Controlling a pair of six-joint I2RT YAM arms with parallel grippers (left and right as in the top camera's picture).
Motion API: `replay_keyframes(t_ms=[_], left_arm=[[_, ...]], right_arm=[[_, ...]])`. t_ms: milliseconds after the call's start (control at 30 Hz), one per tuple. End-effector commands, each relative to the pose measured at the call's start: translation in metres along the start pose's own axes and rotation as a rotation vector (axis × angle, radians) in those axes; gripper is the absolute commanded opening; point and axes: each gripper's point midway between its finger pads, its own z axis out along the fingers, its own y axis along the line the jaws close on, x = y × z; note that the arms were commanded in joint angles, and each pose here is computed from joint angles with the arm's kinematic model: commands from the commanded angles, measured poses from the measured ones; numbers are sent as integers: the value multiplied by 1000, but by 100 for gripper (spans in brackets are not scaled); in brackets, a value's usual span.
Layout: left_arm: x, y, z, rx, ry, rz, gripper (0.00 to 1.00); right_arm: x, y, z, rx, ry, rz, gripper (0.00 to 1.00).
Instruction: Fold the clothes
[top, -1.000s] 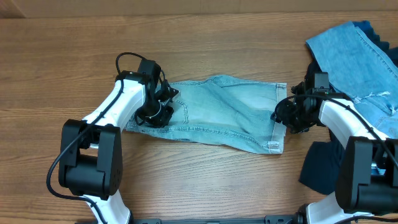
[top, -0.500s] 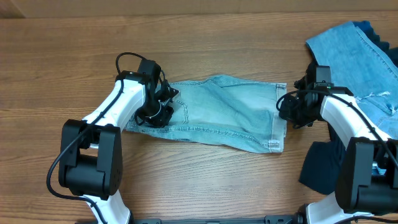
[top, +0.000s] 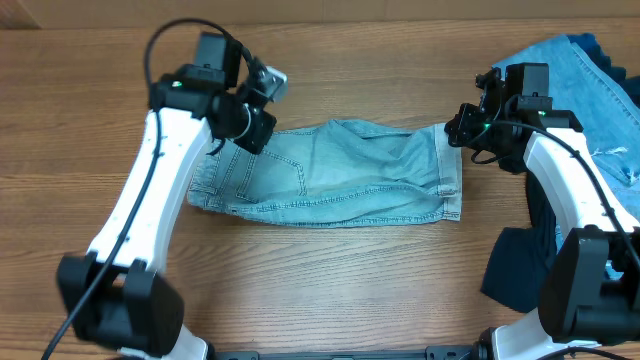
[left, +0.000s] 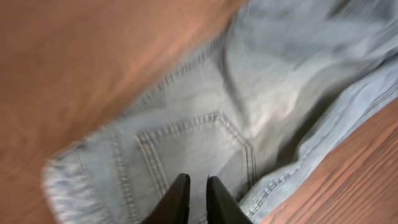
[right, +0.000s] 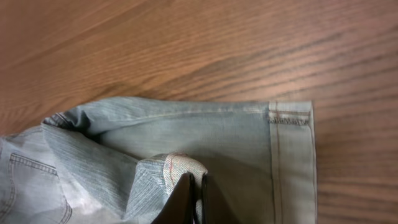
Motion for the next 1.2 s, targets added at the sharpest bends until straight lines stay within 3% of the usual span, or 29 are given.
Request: replay_keyframes(t_ms=[0,100,133,167,267,300,333,367,567,767,1000,1100,1167], left_arm=[[-11,-4,-27,-8,-69,1,14],[-8,-5,-25,-1,-57,-3,12],[-8,-5,-25,-1,-56,-4,12],[-7,-5,-25,0,-53,-5,12],[4,-7,-18,10,-15,-15,8],[11,-7,-10,15,3,-19,4],[20,-7,1,21,21,-24,4],[28,-7,12,24,34,-33,4],[83,-7,82,34,69,-142,4],[121,-12,112,58,147,-162,4],[138,-13,134,76,221,-196,4],[138,-12,134,74,219,-195,4],[139,-10,134,58,224,-193,4]], right_arm=[[-3,-14,-7,102,-9,60,4],[11,-41,-8,250,32,108,4],[15,-43,-7,256,49,112,44],[15,-45,-9,272,47,113,72],[-21,-27,-55,271,-47,148,83],[-33,-15,-79,261,-83,138,64],[-35,-2,-96,246,-98,126,12],[-30,6,-100,222,-85,121,4],[53,16,-40,113,171,125,4],[130,-12,2,128,318,180,4],[166,-33,12,193,372,265,4],[177,-56,2,355,382,354,4],[178,-57,2,363,381,367,4]])
